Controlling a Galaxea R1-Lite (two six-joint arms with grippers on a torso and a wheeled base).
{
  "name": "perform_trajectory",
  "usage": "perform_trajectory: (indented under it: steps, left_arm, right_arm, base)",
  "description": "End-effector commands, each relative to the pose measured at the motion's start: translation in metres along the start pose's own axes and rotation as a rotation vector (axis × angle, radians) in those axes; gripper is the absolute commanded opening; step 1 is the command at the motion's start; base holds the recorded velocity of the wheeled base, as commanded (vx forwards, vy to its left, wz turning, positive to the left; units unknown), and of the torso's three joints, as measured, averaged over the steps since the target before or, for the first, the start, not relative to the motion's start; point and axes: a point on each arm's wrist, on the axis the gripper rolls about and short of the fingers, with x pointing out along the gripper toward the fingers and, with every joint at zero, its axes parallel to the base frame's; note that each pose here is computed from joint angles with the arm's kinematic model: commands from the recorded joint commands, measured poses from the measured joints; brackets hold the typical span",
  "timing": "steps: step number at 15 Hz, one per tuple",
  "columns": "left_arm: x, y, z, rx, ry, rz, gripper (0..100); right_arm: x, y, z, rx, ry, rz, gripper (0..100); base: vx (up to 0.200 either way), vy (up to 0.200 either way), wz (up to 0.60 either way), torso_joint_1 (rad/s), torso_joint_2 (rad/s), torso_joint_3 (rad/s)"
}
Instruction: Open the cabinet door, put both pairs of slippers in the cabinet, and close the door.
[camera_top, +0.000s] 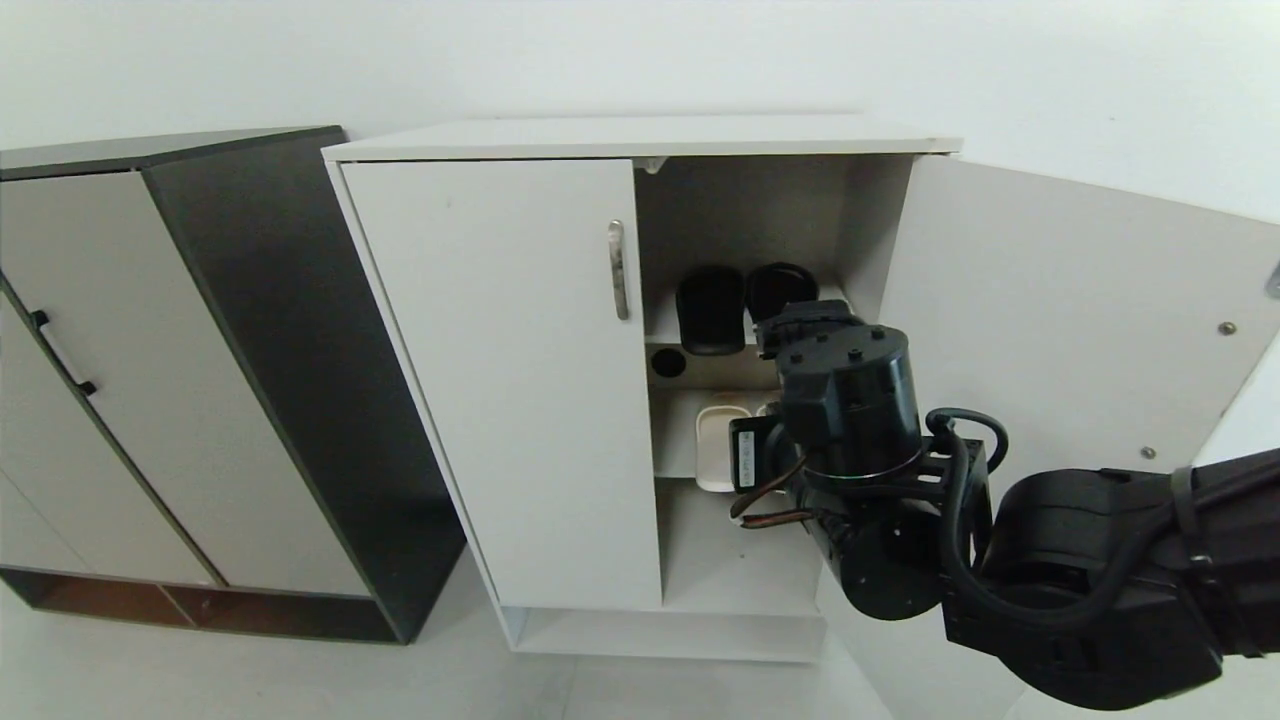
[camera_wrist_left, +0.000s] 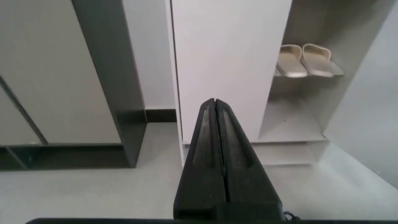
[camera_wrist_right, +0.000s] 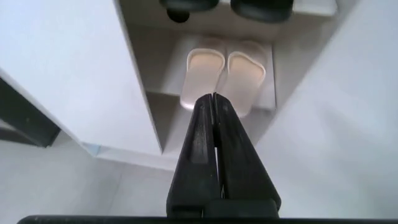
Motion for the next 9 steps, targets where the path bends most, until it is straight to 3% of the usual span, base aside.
perform_trajectory:
  steps: [1, 9]
  left_arm:
    - [0.000, 0.000, 0.000, 0.000, 0.001, 0.000, 0]
    - [0.000, 0.000, 0.000, -0.002, 0.001, 0.000, 0]
  right_arm:
    - [0.001, 0.001, -0.002, -0.004, 0.004, -0.001, 0]
    - [0.019, 0.001, -0.014, 0.012, -0.008, -0.024, 0]
  base:
    - [-0.200, 0.000, 0.00, 0.002, 0.00, -0.002]
    - [-0.200, 0.000, 0.00, 0.001, 0.00, 0.002]
